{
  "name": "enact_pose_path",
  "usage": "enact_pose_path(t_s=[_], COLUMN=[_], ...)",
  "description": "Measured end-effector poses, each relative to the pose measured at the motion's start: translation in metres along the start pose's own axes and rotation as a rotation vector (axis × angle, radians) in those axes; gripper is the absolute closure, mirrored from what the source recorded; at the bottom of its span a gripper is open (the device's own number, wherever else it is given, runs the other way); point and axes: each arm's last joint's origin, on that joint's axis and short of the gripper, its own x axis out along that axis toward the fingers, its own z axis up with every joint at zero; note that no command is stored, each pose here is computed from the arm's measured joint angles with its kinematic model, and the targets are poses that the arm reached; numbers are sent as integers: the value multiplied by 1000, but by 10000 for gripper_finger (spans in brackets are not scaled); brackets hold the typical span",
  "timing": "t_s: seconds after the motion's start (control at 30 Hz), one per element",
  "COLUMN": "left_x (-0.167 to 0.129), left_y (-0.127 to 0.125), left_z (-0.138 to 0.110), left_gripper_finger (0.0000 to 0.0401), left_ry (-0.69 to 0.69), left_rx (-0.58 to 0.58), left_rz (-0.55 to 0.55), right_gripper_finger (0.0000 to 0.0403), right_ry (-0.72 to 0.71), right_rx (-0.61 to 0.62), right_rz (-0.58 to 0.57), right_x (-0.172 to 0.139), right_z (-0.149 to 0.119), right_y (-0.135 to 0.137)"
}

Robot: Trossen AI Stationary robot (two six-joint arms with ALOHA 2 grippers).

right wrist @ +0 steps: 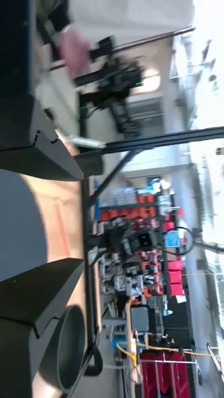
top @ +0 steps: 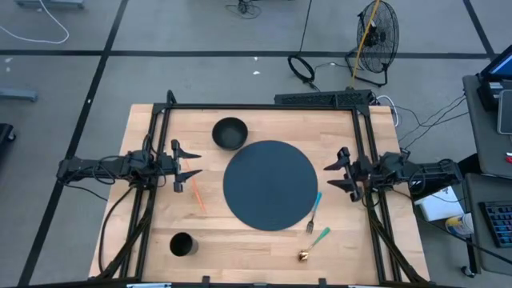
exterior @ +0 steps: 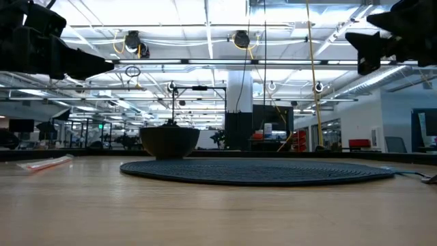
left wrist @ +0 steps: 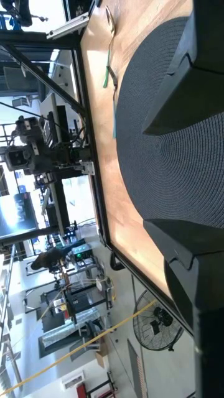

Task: Pick & Place Utensil
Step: Put the black bowl on the blue table placemat

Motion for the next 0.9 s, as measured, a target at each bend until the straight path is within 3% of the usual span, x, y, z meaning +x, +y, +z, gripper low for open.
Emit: enact_pose_path(t_s=[0.37,0.57,0.67,0.9], left_x=[0,0,0,-1], left_y=[0,1,0,1], left_z=[1,6,6,11], left_gripper_finger=[164,164,164,164], left_ry=[-8,-63,-60,-112], left_rx=[-10,-151,-254,-279], left_rz=[1,-15,-37,-36], right_gripper_finger=[193,193,193,193], right_ry=[-70,-71,-64,-63], right_rx=[39,-49,-25,-13], right_rz=[12,-70,-98,-97], right_x=[0,0,0,0], right_z=[7,6,5,5], right_y=[1,-1,-2,-2])
